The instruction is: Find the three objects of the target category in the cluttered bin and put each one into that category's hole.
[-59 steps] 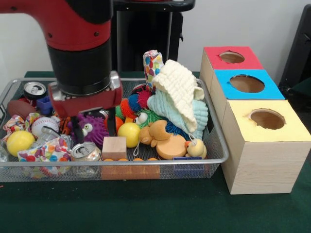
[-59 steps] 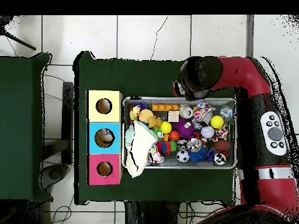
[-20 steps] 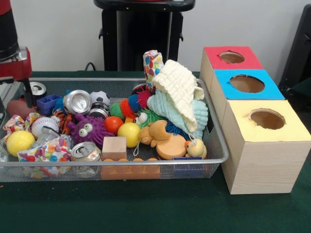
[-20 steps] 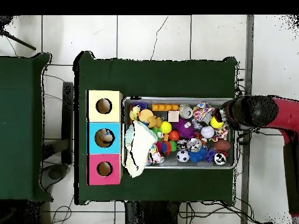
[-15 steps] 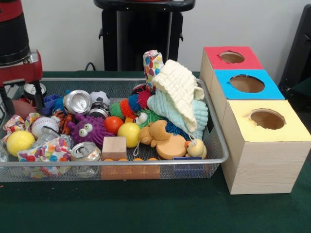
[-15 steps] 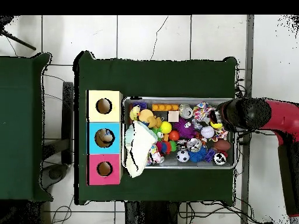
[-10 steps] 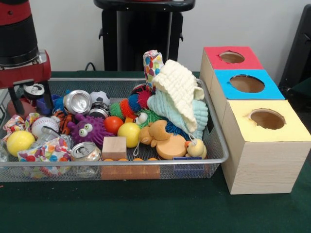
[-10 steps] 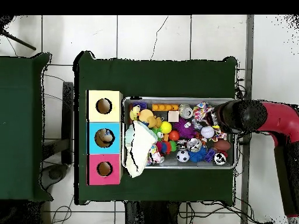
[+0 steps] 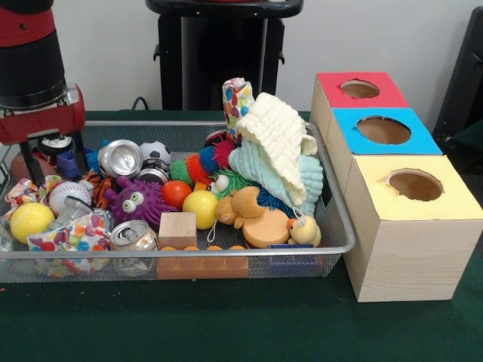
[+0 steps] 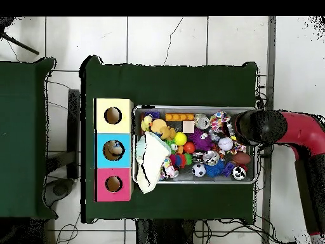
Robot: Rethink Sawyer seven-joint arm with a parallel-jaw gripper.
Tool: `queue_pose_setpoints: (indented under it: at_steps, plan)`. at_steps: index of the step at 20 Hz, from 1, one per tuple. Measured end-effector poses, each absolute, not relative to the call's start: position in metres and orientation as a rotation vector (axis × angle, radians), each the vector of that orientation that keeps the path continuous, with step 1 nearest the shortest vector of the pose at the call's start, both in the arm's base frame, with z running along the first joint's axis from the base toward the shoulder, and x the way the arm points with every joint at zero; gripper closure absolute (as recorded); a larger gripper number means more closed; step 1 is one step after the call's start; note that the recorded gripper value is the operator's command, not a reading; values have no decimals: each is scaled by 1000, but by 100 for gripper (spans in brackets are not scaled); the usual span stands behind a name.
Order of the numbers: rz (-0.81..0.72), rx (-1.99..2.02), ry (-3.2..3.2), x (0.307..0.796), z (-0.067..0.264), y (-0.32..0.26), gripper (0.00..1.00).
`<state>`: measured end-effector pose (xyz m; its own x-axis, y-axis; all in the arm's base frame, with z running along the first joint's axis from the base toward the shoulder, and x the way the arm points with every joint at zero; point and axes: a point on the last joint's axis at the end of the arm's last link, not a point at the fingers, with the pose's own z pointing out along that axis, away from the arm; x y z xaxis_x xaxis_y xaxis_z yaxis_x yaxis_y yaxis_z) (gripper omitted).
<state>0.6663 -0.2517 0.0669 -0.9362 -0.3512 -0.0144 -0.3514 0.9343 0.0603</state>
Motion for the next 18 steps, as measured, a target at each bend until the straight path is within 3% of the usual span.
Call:
queue_pose_setpoints:
  at_steps: [18]
  plan:
    - [247, -554, 3064, 661, 6, -218, 0]
